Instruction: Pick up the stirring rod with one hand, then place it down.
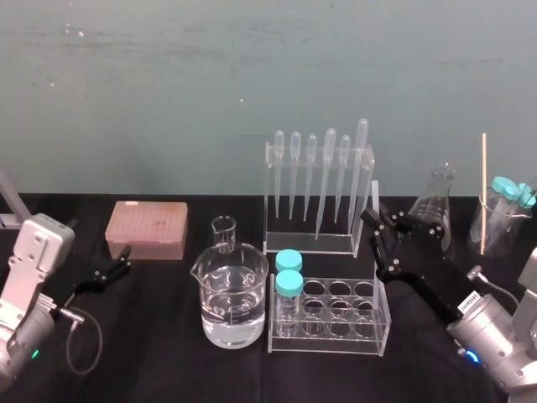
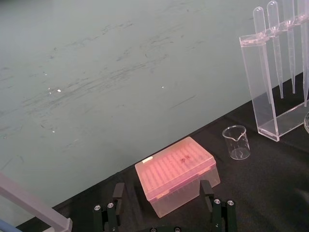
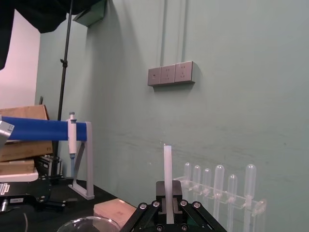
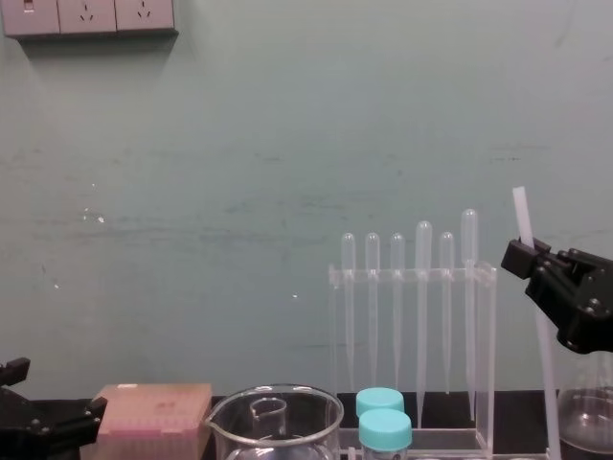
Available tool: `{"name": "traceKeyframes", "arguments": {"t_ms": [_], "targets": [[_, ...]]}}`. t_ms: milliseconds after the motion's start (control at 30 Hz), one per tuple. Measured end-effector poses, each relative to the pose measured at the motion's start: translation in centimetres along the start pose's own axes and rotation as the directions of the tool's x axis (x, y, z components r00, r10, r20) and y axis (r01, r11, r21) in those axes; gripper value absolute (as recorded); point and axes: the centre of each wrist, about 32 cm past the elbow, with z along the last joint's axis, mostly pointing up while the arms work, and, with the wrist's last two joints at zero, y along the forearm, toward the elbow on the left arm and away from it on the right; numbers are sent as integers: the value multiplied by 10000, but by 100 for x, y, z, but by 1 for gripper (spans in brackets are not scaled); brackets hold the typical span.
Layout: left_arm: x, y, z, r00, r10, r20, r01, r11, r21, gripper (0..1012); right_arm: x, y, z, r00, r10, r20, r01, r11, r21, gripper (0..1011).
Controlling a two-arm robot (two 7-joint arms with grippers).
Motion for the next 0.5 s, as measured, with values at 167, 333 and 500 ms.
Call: {"name": "traceKeyframes", "arguments": {"t_ms": [167, 333, 500], "targets": [[0, 0, 0, 10000, 0, 0, 0, 10000, 0, 1000, 16, 19, -49, 9999, 100, -128, -100, 9999, -53, 71], [0, 0, 0, 10000, 0, 0, 0, 10000, 1, 1000, 24, 34, -99, 9991, 181, -378, -186, 9998, -116, 71], [0, 0, 0, 10000, 0, 0, 0, 10000, 1, 1000, 36, 32, -158, 9975, 218, -672, -243, 9990, -366, 71]]}}
